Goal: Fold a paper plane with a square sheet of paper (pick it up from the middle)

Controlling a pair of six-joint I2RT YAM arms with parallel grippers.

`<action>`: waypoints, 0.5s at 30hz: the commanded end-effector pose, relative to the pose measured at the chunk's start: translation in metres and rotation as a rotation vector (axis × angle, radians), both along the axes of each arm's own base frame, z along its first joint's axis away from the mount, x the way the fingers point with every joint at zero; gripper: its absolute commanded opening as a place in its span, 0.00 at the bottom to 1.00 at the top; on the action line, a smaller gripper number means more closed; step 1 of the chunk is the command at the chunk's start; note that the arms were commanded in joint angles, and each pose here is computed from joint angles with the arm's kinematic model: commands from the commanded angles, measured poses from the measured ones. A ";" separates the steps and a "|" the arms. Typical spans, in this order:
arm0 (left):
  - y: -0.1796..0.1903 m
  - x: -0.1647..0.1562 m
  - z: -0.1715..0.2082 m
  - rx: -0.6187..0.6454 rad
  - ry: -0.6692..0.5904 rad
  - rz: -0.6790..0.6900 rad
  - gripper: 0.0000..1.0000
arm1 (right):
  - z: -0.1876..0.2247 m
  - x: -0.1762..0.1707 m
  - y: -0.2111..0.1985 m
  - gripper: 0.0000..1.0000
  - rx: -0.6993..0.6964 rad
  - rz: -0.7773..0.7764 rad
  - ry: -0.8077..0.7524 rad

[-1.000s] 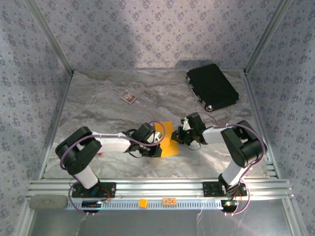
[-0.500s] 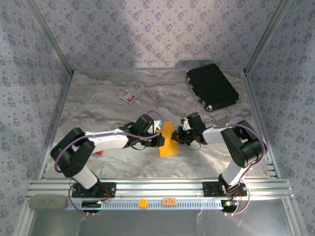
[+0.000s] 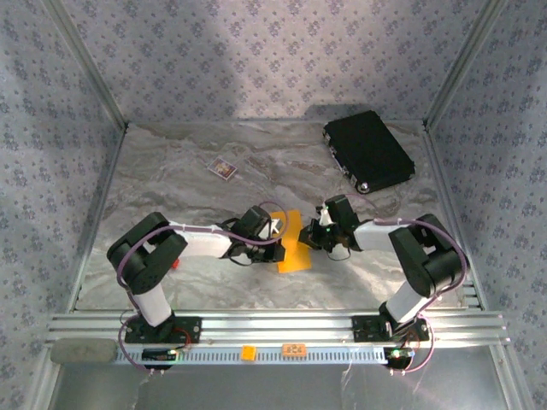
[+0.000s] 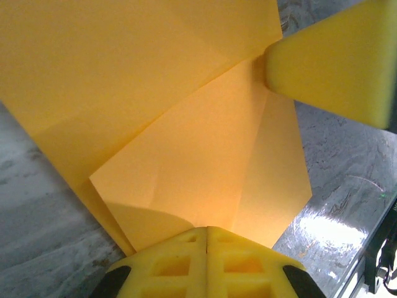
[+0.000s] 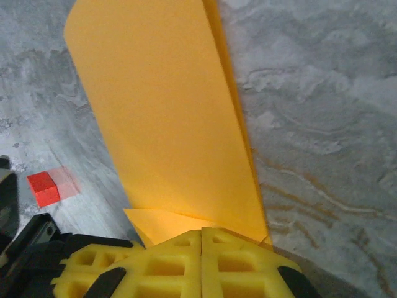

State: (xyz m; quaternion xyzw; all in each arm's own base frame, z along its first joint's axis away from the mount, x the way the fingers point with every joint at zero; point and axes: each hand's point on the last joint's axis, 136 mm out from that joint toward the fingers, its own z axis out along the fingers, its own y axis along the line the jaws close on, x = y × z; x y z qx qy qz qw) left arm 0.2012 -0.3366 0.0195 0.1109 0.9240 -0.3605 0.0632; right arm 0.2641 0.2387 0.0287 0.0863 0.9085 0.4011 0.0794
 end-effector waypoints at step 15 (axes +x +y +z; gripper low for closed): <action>0.015 -0.011 -0.024 0.078 0.037 0.007 0.00 | -0.027 -0.022 -0.003 0.06 -0.085 0.027 0.080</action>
